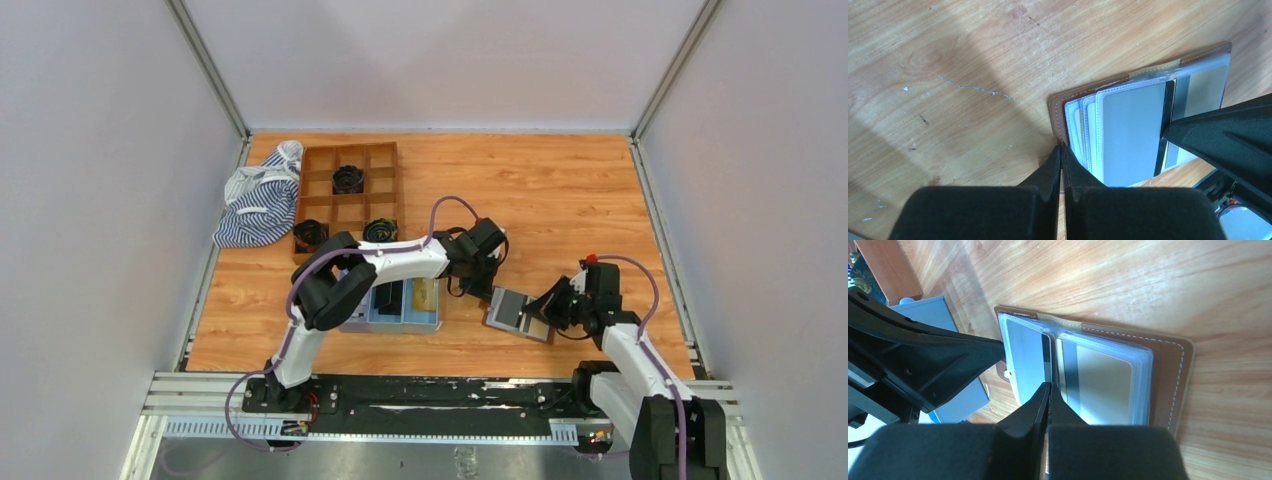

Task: Take the credit cards out of the card holder
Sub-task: Remove the credit card from the card holder.

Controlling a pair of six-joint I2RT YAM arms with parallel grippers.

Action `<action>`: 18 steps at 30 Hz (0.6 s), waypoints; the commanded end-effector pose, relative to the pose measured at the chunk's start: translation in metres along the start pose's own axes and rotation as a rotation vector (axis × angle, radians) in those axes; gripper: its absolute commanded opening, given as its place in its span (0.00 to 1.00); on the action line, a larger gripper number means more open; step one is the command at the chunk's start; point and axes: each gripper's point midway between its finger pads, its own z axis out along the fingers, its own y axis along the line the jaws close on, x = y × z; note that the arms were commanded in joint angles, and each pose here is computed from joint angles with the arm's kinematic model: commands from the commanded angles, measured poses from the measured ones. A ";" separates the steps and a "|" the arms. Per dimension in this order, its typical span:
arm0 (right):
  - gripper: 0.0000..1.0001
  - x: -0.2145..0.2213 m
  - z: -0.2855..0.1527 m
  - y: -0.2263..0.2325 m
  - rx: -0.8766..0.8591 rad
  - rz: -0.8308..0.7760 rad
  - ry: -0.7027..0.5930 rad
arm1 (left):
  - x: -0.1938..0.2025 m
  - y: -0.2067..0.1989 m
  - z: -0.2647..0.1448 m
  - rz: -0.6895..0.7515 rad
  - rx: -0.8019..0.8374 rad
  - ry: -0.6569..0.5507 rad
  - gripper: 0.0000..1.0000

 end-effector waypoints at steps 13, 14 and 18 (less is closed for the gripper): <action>0.00 0.006 -0.011 -0.020 0.030 0.037 -0.002 | 0.033 0.054 0.021 -0.023 -0.130 0.103 0.00; 0.00 0.006 -0.012 -0.019 0.025 0.037 -0.004 | 0.033 0.057 0.020 -0.024 -0.133 0.104 0.00; 0.00 0.005 -0.015 -0.016 0.013 0.029 -0.007 | 0.027 0.067 0.015 -0.025 -0.159 0.095 0.00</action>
